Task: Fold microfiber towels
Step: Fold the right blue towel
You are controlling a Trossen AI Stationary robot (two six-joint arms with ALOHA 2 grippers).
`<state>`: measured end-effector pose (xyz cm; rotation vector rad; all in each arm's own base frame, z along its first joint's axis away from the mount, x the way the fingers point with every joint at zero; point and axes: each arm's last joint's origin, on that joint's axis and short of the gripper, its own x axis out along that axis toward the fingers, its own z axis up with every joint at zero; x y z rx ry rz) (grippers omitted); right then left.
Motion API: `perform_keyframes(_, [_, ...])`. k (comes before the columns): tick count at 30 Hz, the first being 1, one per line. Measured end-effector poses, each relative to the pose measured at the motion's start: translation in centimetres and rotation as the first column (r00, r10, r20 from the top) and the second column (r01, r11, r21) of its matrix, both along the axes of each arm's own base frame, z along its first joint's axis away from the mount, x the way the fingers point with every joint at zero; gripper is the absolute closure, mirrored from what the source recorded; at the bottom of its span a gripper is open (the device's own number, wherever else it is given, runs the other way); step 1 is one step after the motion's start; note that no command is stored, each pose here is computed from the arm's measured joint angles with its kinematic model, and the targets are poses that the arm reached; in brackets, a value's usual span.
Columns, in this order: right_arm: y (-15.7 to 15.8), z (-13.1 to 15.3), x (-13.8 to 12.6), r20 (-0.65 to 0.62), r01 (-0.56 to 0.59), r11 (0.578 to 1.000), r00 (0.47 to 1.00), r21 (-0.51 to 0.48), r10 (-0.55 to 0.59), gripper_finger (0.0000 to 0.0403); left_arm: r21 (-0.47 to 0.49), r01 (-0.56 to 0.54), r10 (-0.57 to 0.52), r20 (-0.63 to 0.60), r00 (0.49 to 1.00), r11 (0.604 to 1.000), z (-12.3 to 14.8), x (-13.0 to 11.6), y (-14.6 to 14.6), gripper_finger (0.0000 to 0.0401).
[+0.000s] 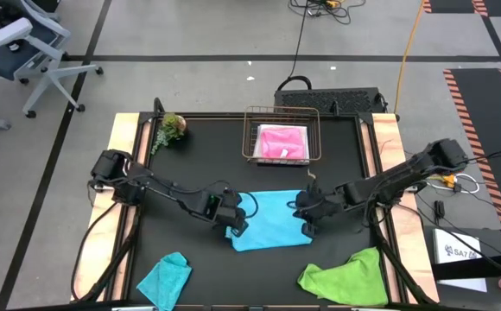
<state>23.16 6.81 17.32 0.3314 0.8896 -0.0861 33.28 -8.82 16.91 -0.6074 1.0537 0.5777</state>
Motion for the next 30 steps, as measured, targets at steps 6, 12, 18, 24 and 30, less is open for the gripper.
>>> perform_keyframes(6, [-0.5, 2.8, -1.0, 0.127, 0.018, 1.0, 0.992, 0.017, -0.02, 0.0399, -0.096, 0.286, -0.291, -0.044, 0.956, 0.954, -0.1, -0.5, -1.7, 0.0396])
perform_keyframes(12, [-1.3, 3.6, -1.2, 0.176, 0.041, 0.999, 0.984, -0.018, -0.037, 0.0399, -0.104, 0.458, -0.462, -0.018, 0.887, 0.883, 0.0, -1.5, -5.2, 0.0391])
perform_keyframes(18, [-1.7, 3.3, -0.9, 0.161, 0.058, 0.998, 0.986, -0.023, -0.054, 0.0399, -0.075, 0.458, -0.456, 0.048, 0.889, 0.886, 0.3, -2.0, -7.6, 0.0398])
perform_keyframes(24, [-1.7, 3.3, -0.9, 0.158, 0.056, 0.998, 0.986, -0.024, -0.051, 0.0389, 0.072, 0.497, -0.501, 0.071, 0.863, 0.865, 0.5, -2.2, -8.5, 0.0386])
perform_keyframes(30, [-1.7, 3.2, -1.0, 0.154, 0.064, 0.998, 0.986, -0.016, -0.061, 0.0383, 0.174, 0.664, -0.676, 0.019, 0.737, 0.728, 0.4, -2.3, -8.8, 0.0384])
